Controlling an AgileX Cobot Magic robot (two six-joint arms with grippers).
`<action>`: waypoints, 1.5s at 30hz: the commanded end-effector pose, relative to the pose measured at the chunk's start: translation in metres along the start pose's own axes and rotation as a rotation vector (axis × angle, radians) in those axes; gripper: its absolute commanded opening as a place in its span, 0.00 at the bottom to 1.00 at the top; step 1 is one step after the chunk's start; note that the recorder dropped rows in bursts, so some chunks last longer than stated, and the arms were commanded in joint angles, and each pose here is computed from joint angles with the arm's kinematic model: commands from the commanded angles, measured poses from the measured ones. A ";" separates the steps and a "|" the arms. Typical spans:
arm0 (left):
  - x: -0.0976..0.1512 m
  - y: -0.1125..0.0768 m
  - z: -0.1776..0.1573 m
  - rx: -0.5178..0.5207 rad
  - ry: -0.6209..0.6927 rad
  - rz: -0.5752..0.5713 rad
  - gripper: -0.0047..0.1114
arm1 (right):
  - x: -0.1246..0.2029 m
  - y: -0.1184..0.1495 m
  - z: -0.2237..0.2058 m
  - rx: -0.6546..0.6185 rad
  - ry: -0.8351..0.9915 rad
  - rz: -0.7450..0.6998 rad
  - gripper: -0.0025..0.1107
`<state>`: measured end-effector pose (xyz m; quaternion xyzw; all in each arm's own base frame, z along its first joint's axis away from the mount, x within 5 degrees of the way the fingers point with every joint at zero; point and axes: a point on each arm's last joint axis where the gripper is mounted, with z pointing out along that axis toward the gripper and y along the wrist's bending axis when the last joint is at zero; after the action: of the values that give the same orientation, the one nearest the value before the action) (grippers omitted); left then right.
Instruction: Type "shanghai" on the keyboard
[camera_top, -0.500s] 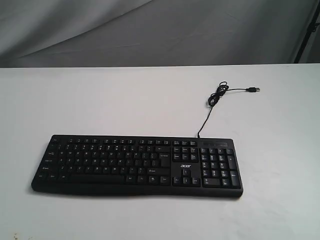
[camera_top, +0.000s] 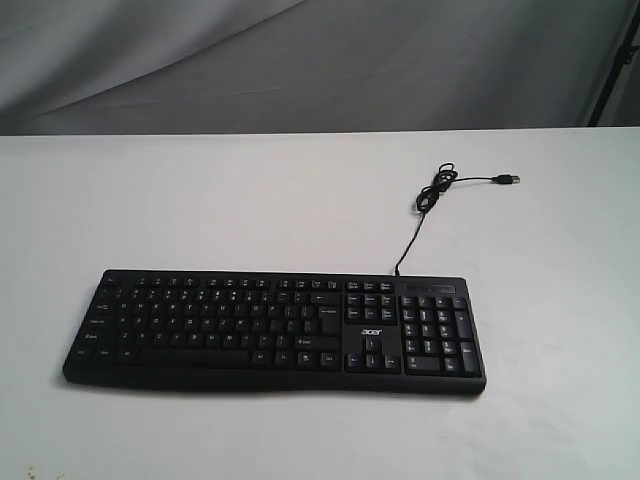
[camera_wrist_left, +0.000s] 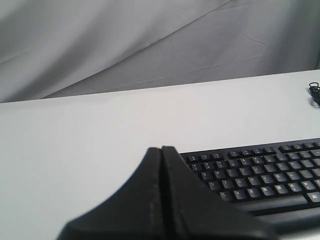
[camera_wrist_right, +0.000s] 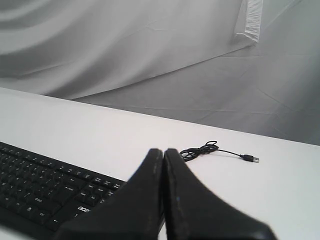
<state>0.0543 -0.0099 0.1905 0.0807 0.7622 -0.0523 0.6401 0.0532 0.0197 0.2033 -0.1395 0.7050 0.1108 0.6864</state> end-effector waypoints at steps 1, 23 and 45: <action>0.001 0.000 0.000 0.004 -0.004 -0.001 0.04 | 0.001 0.000 0.000 0.008 0.000 -0.001 0.02; 0.001 0.000 0.000 0.004 -0.004 -0.001 0.04 | -0.101 0.048 0.117 -0.278 0.305 0.023 0.02; 0.001 0.000 0.000 0.004 -0.004 -0.001 0.04 | -0.033 0.241 0.244 -0.628 0.825 -0.207 0.02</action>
<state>0.0543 -0.0099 0.1905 0.0807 0.7622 -0.0523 0.6401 0.1884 0.3140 0.2142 -0.4208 0.8468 0.1821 0.2697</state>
